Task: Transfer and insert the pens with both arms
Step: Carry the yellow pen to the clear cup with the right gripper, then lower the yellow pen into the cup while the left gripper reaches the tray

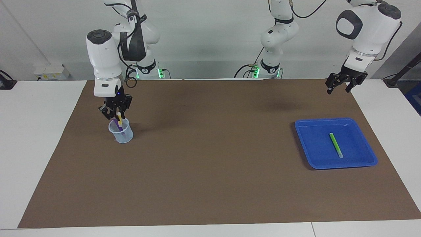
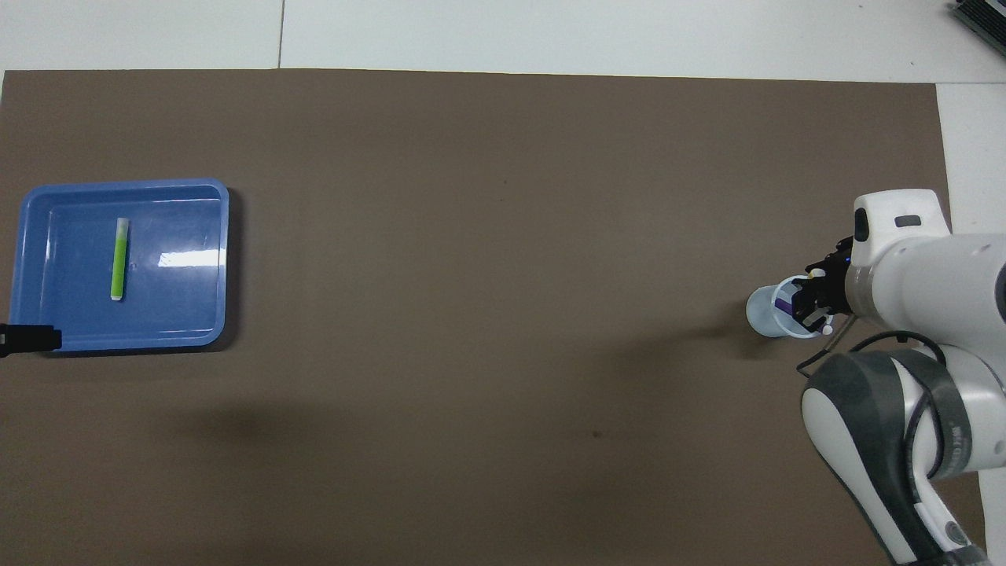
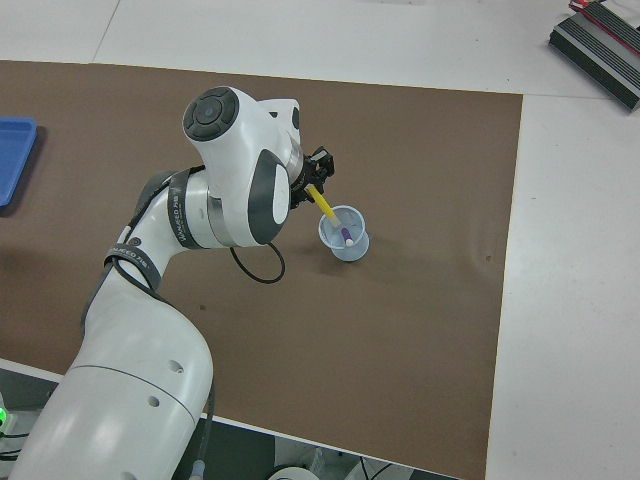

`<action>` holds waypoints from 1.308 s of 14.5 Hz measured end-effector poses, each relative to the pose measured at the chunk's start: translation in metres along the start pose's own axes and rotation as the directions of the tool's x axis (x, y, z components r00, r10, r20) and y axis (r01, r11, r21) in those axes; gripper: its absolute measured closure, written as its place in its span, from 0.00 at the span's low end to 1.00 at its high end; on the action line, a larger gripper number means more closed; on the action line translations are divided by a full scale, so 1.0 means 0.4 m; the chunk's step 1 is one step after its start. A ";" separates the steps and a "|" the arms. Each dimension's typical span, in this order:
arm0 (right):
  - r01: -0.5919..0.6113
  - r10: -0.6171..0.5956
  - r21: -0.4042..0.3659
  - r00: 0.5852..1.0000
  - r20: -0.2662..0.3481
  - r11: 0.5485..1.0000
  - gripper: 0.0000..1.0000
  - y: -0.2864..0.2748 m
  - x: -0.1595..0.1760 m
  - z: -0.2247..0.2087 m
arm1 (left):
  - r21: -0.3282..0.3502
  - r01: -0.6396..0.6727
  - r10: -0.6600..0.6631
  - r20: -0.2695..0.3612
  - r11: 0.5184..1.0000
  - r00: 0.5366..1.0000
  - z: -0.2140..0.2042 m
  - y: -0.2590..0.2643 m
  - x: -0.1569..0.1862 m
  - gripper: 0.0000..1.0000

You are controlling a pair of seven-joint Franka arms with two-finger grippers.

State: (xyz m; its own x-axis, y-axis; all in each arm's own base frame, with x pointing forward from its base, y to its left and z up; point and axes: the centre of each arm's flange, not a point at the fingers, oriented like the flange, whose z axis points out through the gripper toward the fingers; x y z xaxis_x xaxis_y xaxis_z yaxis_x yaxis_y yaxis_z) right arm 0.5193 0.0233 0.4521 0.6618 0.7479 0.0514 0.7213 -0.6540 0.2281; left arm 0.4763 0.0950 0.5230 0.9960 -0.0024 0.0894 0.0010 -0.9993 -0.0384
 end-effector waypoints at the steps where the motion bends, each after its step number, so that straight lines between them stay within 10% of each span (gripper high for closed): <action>1: 0.000 0.000 0.000 1.000 -0.002 1.000 0.78 -0.004 -0.004 0.013 | -0.002 0.000 0.000 -0.006 1.000 1.000 0.014 -0.004 0.008 0.08; 7: -0.012 0.012 0.014 1.000 0.002 1.000 0.77 -0.003 -0.023 0.078 | -0.032 0.004 -0.005 -0.021 0.999 1.000 0.146 -0.032 0.068 0.10; 14: -0.042 0.036 0.060 0.996 0.085 0.997 0.02 0.037 -0.038 -0.024 | -0.051 0.012 -0.015 -0.068 0.999 0.998 0.261 -0.056 0.120 0.10; 19: -0.098 0.082 0.116 0.988 0.132 0.988 0.00 0.041 -0.035 -0.206 | -0.057 0.027 -0.032 -0.083 0.998 0.996 0.307 -0.081 0.132 0.10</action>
State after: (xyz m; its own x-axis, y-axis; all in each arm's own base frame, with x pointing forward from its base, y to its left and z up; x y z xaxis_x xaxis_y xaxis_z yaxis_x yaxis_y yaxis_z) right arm 0.5052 0.0115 0.5354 0.7400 0.6700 -0.0588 0.6720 -0.7327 0.1079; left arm 0.5400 0.1320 0.4066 0.9846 0.0265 0.1729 0.0232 -0.9995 0.0209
